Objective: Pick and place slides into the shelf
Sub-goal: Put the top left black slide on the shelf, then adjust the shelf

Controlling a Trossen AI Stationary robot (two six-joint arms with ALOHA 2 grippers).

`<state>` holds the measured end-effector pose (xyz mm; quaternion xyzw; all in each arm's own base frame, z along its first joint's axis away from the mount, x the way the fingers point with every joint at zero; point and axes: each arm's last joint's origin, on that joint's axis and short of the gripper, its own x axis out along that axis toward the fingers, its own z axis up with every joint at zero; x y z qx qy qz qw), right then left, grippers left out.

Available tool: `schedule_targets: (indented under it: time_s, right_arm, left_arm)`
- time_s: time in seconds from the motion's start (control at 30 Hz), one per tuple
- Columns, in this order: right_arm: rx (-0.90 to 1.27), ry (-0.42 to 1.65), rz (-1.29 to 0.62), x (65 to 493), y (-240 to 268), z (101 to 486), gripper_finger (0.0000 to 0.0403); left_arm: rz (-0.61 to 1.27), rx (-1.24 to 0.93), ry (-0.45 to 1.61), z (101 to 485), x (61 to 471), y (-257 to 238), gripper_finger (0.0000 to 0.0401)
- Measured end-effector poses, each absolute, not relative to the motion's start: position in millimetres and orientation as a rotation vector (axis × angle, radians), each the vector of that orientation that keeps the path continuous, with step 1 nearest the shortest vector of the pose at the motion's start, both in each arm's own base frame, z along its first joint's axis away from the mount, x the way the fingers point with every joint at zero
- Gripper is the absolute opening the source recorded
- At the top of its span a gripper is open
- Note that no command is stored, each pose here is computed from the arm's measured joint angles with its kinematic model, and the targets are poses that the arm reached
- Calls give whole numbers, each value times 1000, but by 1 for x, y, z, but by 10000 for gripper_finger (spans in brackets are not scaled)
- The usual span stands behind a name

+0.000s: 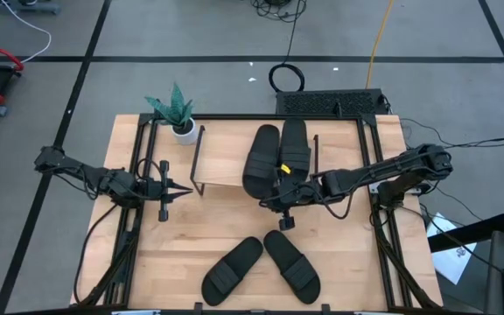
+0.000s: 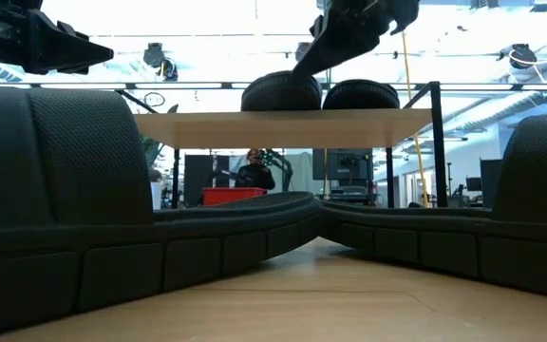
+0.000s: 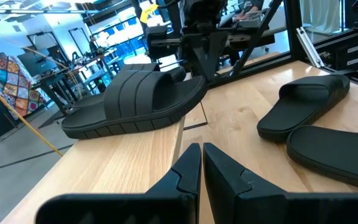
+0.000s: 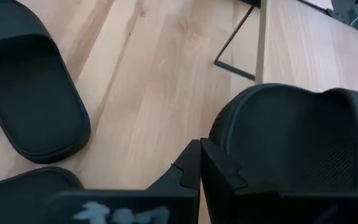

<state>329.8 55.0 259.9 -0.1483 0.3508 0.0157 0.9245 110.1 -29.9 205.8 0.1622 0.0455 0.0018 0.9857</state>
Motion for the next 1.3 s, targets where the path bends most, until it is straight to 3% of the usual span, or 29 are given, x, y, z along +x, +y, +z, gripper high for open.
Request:
schedule_targets:
  time_s: [0.63,0.87,1.0,1.13,1.3]
  right_arm:
    - [-314,733,-35,327,57,260,0]
    - [-321,663,0,312,69,282,1]
    - [-371,651,-111,290,70,300,25]
    - [-394,648,-266,262,70,317,56]
    - [-355,643,-293,235,74,317,57]
  left_arm:
    - [4,326,92,206,110,-30,26]
    - [14,345,95,206,110,-30,26]
    - [121,328,108,206,110,-27,26]
    - [343,259,120,206,108,-20,26]
    - [478,191,127,205,107,-17,26]
